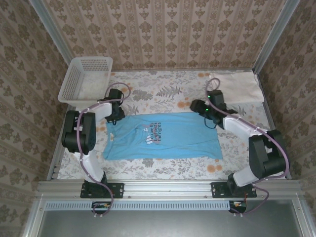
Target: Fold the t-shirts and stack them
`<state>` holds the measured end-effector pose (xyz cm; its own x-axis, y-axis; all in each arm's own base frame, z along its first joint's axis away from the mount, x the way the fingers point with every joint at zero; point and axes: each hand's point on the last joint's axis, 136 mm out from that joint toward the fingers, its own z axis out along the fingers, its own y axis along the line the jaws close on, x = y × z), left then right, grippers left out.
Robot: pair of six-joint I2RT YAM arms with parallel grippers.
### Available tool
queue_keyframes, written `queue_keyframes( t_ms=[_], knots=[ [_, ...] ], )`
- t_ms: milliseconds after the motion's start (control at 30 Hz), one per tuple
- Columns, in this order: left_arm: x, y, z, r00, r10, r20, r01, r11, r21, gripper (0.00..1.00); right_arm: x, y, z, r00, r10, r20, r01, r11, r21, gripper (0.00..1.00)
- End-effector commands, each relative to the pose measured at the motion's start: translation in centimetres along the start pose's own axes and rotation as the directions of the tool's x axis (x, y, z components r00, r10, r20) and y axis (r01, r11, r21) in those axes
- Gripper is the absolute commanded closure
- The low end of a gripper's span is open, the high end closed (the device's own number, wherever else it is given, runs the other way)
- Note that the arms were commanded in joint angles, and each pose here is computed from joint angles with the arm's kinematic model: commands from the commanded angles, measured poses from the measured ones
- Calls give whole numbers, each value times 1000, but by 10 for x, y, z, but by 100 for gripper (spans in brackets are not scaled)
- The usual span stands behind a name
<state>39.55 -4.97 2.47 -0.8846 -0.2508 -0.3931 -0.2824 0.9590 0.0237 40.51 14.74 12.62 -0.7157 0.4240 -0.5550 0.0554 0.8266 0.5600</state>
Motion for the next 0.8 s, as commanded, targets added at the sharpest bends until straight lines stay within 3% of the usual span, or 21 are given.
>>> queue_keyframes(
  t_ms=[0,333,500,767],
  knots=[
    [-2,-2,-12,1000,-22,15,22,999,41,81,14,75,31,998,-65,-8,62,978,-198,39],
    [-1,-9,-16,999,-33,12,32,995,98,79,99,211,129,921,-353,-166,280,894,-350,54],
    [1,-5,-11,999,-50,-13,51,994,94,75,134,239,161,877,-433,-210,338,864,-373,57],
    [3,-2,-6,997,-68,-41,72,992,107,76,161,241,187,843,-475,-250,371,852,-368,61]
  ],
)
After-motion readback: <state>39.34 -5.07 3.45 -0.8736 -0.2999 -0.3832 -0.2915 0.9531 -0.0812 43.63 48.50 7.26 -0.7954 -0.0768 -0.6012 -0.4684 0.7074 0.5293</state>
